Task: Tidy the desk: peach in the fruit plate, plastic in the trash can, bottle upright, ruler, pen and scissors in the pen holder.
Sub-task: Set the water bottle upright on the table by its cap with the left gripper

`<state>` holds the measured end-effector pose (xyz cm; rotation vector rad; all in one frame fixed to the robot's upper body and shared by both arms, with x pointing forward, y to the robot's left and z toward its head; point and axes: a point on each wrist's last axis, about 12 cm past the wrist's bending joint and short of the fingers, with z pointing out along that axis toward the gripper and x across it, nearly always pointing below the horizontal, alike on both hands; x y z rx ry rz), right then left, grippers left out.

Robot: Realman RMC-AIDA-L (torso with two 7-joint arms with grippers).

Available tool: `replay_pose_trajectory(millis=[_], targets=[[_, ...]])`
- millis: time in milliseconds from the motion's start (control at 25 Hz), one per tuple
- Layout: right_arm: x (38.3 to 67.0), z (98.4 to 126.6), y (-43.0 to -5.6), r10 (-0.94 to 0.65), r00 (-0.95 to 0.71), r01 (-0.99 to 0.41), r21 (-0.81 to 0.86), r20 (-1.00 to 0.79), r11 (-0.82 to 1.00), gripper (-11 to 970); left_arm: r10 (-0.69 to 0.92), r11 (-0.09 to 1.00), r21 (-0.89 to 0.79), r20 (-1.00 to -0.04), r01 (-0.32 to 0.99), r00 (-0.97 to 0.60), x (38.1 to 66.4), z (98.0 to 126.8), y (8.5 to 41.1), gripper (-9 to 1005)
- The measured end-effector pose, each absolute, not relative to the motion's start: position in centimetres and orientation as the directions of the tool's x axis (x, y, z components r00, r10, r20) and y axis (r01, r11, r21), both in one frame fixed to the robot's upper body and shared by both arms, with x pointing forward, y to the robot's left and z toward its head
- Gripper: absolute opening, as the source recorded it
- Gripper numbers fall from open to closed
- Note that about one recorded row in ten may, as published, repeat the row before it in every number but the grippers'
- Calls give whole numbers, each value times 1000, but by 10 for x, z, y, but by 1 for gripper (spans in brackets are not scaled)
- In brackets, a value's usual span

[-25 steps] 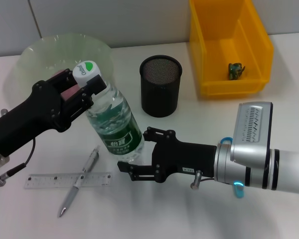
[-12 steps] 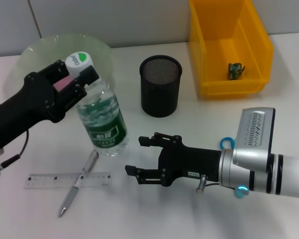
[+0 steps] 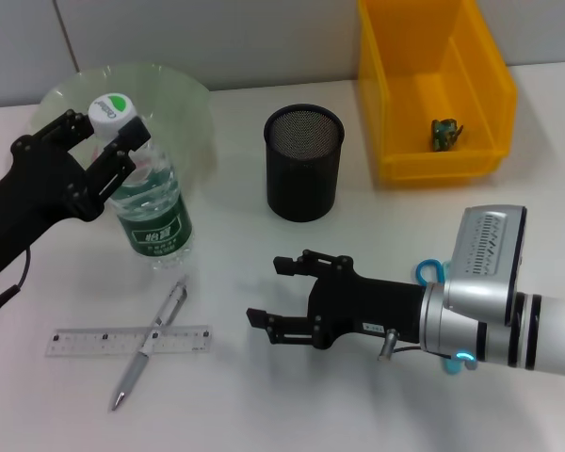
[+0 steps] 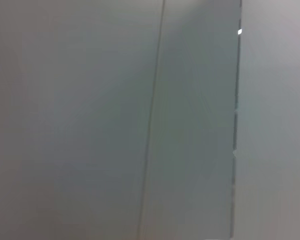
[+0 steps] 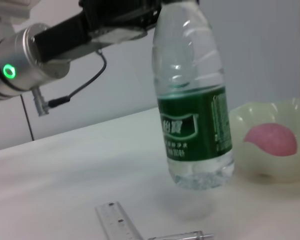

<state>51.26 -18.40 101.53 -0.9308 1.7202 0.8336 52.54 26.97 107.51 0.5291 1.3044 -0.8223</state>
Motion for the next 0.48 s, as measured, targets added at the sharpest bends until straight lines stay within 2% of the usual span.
replay_pose_trajectory(millis=[480], targets=[[515,1015,-188,-199,-247,-859,119,-949,499,808,-121,741,-21,-987,671,103,527,1053,258,445]])
